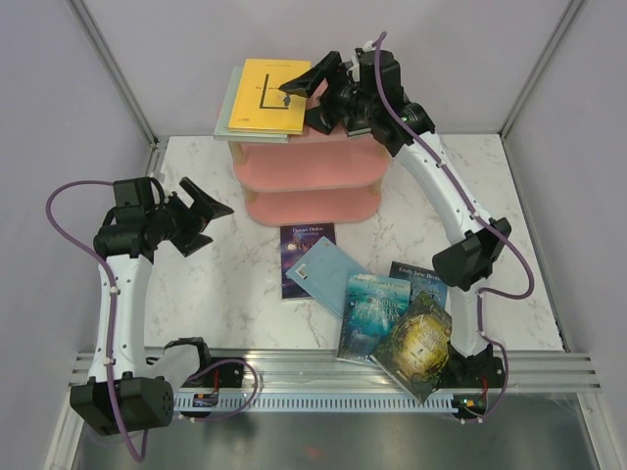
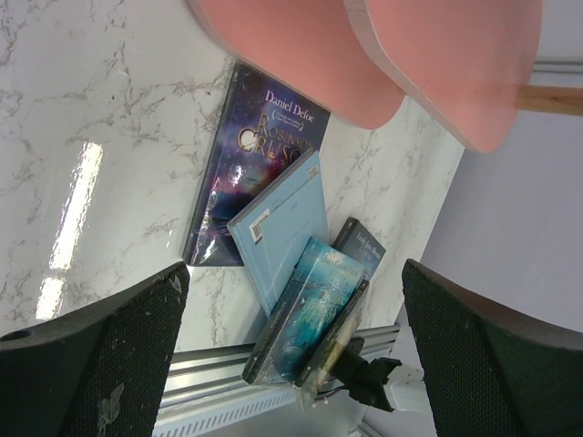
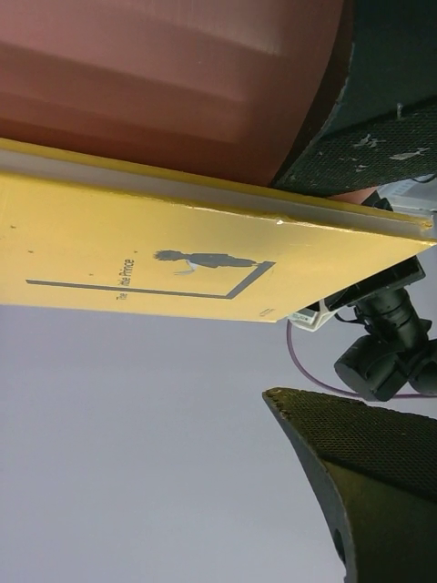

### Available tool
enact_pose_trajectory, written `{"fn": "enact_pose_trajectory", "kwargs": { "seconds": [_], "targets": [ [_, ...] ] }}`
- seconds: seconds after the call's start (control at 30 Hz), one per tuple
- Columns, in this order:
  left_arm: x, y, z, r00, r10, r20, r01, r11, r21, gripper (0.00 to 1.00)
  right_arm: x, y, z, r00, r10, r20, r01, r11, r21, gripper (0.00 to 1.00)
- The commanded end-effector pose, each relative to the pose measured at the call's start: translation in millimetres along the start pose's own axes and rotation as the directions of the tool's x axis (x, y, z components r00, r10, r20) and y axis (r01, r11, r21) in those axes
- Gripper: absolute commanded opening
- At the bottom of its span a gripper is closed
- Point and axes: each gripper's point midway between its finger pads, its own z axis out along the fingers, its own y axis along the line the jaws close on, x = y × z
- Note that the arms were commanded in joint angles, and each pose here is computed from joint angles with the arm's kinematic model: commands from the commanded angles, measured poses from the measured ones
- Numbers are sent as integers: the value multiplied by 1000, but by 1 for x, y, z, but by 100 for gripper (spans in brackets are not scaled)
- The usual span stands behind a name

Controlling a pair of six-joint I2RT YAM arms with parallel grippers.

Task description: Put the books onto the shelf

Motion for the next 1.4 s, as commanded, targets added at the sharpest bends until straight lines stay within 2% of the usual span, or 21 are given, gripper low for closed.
{"fn": "enact_pose_trajectory", "kwargs": {
  "seconds": [0.0, 0.17, 0.2, 0.23, 0.63, 0.67, 0.73, 0.8, 0.87, 0.9, 1.23, 1.3, 1.37],
  "targets": [
    [-6, -12, -8, 999, 29, 32, -30, 999, 33, 100, -4, 25, 2, 1000, 6, 28, -4, 997, -78, 84],
    [-9, -12, -5, 999, 28, 29, -28, 999, 27, 100, 0, 32, 4, 1000, -3, 23, 6, 994, -105, 86],
    [-9, -12, -5, 999, 27, 25, -28, 999, 27, 100, 0, 32, 3, 1000, -8, 23, 11, 995, -102, 96],
    [-10, -13, -4, 999, 29, 25, -29, 999, 27, 100, 0, 24, 4, 1000, -19, 23, 21, 996, -83, 98],
    [-7, -5, 3, 1000, 19, 10, -19, 1000, 11, 100, -13, -28, -28, 997, -46, 67, 39, 994, 98, 98],
    [-7, -5, 2, 1000, 20, 11, -20, 1000, 12, 100, -15, -25, -31, 996, -48, 74, 41, 995, 95, 95],
    [-5, -3, 3, 1000, 19, 7, -19, 1000, 10, 100, -16, -23, -31, 996, -47, 80, 39, 995, 91, 81],
    [-4, -3, 3, 1000, 19, 7, -19, 1000, 10, 100, -17, -25, -28, 996, -35, 78, 27, 995, 92, 61],
    [-2, -2, 3, 1000, 18, 6, -18, 1000, 9, 100, -19, -25, -23, 997, -28, 75, 22, 996, 85, 50],
    [-2, -2, 3, 1000, 19, 5, -19, 1000, 9, 100, -19, -24, -22, 997, -25, 74, 19, 996, 83, 41],
    [-2, -2, 4, 1000, 19, 1, -19, 1000, 8, 100, -19, -22, -1, 997, 0, 75, -5, 998, 59, 25],
    [-2, -3, 4, 1000, 21, -3, -21, 1000, 9, 100, -20, -19, 1, 997, 3, 83, -7, 999, 48, 18],
    [-2, -3, 5, 1000, 20, -6, -20, 1000, 7, 100, -20, -17, 2, 996, 6, 84, -10, 999, 42, 17]
  ]
}}
